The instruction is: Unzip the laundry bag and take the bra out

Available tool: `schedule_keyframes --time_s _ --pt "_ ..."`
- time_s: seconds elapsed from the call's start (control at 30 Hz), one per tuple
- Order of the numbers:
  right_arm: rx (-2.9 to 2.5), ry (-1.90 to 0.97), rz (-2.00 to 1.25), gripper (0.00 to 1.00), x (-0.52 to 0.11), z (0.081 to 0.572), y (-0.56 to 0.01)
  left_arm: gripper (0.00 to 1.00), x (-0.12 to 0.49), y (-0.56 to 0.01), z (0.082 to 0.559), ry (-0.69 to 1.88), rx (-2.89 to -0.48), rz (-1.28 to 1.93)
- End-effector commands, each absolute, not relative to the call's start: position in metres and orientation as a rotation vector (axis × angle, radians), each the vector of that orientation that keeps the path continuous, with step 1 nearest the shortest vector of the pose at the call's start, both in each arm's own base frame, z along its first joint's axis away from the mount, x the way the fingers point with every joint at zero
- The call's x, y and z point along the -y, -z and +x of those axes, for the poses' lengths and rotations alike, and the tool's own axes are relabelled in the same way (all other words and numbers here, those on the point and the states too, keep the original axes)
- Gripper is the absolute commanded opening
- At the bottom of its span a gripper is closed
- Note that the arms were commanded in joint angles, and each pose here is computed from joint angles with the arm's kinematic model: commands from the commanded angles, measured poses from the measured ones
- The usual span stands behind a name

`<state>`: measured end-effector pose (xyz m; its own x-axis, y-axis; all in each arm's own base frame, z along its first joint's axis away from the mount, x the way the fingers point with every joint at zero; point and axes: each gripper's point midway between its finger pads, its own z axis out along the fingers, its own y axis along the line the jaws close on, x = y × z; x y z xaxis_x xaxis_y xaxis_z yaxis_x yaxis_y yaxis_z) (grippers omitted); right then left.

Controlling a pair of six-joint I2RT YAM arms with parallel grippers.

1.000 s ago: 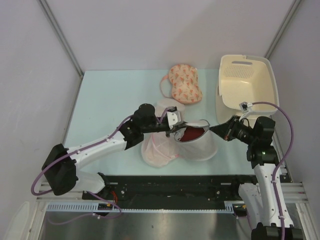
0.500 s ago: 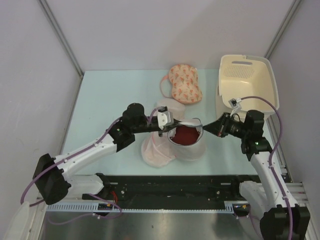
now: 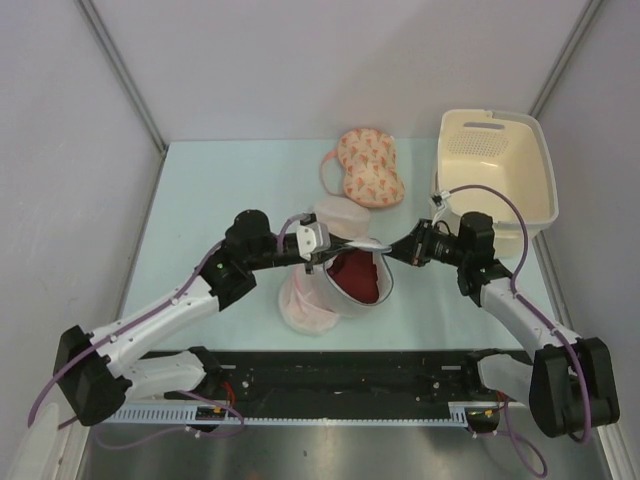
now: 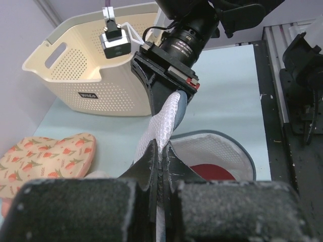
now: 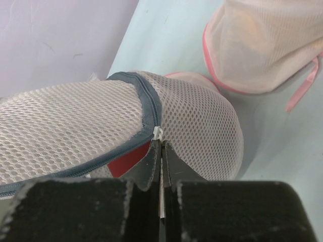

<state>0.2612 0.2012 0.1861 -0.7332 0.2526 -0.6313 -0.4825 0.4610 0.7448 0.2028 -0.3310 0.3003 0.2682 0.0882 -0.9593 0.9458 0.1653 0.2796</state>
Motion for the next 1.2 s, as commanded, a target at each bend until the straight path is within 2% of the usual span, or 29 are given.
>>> schedule_keyframes --time_s 0.0,0.23,0.47,0.57,0.9,1.03,1.17 --pt "-1.921 -1.276 -0.156 0.00 -0.202 0.285 -0.193 0.00 0.320 -0.360 0.176 0.902 -0.896 1.198" --pt "-1.957 -1.249 -0.093 0.00 -0.202 0.310 -0.170 0.01 0.298 -0.382 0.175 0.926 -0.836 1.103" --pt "-1.904 -1.251 -0.094 0.00 -0.205 0.323 -0.193 0.00 0.283 -0.389 0.179 0.959 -0.829 1.018" --pt "-1.880 -1.271 -0.151 0.00 -0.209 0.315 -0.208 0.00 0.286 -0.386 0.184 0.992 -0.864 0.998" --pt "-1.813 -1.393 -0.632 0.00 -0.230 0.235 -0.233 0.01 0.298 -0.377 0.194 1.041 -0.901 1.004" --pt "-1.824 -1.396 -0.659 0.00 -0.237 0.235 -0.225 0.00 0.304 -0.380 0.180 1.127 -0.865 1.064" --pt "-1.765 -1.418 -0.596 0.00 -0.247 0.267 -0.227 0.00 0.304 -0.384 0.165 1.185 -0.818 1.108"
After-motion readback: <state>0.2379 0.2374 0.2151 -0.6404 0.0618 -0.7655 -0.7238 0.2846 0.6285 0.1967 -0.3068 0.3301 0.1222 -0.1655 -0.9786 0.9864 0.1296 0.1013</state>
